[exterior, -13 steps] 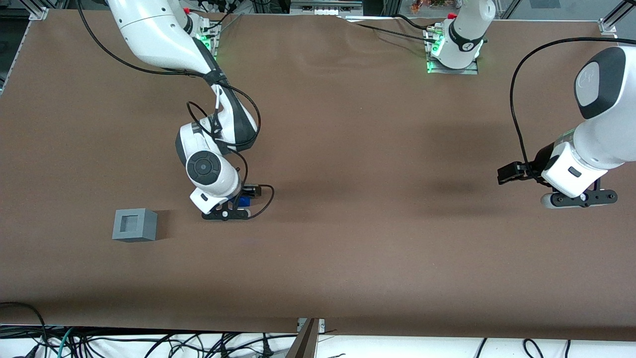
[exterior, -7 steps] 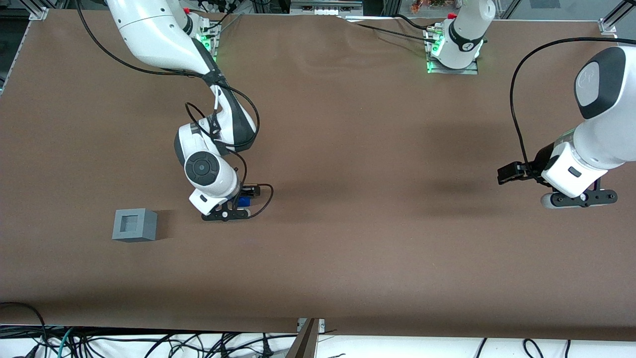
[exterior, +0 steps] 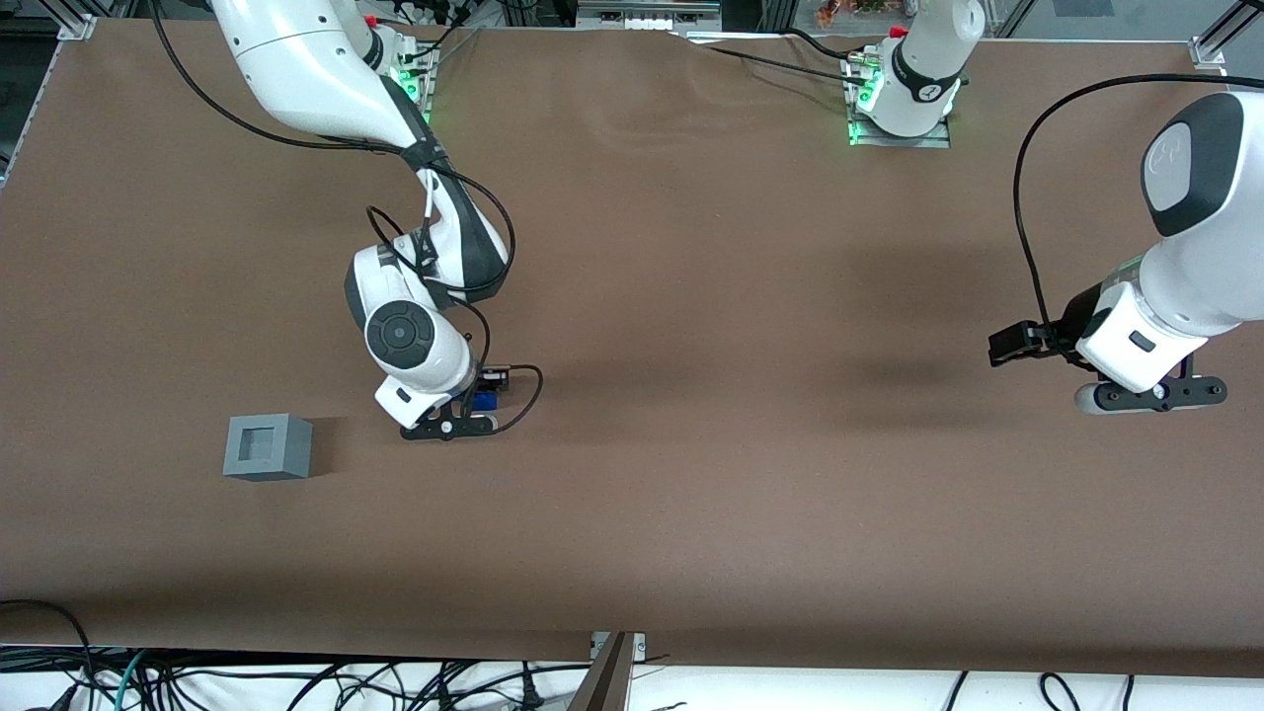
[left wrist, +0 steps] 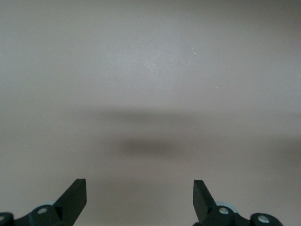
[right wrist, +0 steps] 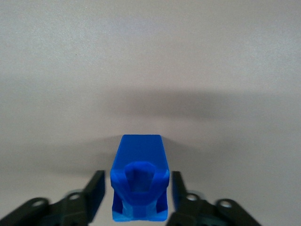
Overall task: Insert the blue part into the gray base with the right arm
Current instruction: 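Lower the right gripper and close it on the blue block, then lift the blue block and carry it over the gray base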
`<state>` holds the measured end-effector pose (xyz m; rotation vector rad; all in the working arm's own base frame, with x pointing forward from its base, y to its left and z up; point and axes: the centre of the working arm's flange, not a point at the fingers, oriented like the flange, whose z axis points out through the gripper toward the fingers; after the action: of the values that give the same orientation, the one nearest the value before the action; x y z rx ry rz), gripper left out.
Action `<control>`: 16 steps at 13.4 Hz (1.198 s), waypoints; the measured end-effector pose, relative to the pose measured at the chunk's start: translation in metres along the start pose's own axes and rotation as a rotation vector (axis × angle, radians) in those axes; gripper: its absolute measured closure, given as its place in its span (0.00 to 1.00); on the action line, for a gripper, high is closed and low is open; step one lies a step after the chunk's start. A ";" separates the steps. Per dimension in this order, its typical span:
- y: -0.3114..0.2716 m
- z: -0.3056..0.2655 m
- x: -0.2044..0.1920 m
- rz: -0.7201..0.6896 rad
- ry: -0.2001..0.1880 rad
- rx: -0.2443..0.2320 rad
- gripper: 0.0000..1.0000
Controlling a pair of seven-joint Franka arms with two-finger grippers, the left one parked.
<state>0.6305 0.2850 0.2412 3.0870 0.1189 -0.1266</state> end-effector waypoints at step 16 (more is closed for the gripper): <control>0.182 -0.127 0.035 0.077 0.143 -0.094 0.50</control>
<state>0.6902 0.1134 0.3727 2.9989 0.0112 0.0996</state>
